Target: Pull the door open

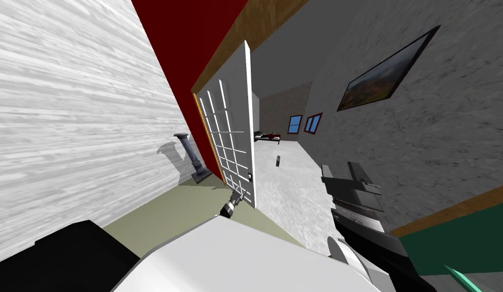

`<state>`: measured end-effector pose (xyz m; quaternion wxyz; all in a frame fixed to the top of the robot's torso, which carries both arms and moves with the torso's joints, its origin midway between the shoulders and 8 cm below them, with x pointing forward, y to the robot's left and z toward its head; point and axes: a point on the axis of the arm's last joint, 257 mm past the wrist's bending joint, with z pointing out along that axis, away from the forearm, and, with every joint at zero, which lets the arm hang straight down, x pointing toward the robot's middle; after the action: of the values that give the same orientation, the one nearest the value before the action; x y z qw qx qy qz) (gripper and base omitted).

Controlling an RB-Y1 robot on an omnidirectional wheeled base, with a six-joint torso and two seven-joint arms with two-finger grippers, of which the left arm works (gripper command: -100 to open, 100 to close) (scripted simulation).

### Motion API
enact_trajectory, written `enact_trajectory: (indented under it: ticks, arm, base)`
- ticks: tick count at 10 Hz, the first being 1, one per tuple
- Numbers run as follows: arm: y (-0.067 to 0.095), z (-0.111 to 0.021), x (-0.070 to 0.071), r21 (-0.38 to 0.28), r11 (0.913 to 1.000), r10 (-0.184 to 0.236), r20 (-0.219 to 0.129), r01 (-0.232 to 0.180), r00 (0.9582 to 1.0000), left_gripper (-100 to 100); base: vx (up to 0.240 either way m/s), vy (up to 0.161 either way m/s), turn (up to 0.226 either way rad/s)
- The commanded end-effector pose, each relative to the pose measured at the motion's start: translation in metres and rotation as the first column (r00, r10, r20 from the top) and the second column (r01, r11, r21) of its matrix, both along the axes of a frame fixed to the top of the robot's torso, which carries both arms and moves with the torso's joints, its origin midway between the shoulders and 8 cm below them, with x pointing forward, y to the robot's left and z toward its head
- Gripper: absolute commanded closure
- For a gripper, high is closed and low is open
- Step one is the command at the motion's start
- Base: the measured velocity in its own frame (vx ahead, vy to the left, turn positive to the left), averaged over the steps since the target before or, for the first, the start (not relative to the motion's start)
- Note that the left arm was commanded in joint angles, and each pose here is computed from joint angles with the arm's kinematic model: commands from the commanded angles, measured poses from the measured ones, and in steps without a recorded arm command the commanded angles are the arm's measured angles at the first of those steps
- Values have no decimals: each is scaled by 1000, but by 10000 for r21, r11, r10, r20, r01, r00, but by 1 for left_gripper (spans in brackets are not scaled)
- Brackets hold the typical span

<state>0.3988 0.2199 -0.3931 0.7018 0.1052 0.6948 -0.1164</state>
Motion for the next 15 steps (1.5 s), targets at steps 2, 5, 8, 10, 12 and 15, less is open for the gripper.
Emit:
enact_trajectory:
  ticks: [2, 5, 8, 10, 12, 15]
  arm:
    - [6, -1, -1, 18, 10000, 73, 4, -73, 10000, -100]
    - [19, -2, -4, 51, 9997, 236, 13, -236, 9997, -100]
    - [39, -3, -6, 84, 9986, 528, 18, -528, 9986, -100]
    - [60, -4, -8, 86, 9964, 843, 3, -843, 9964, -100]
    - [70, -5, -9, 77, 9948, 1011, -13, -1011, 9949, -100]
    - [88, -5, -10, 44, 9911, 1327, -47, -1327, 9911, -100]
  base:
    - [1, 104, -233]
    - [-73, 77, -253]
    - [-38, -32, -284]
    - [104, -81, -239]
    - [169, -52, -68]
    - [170, -1, 48]
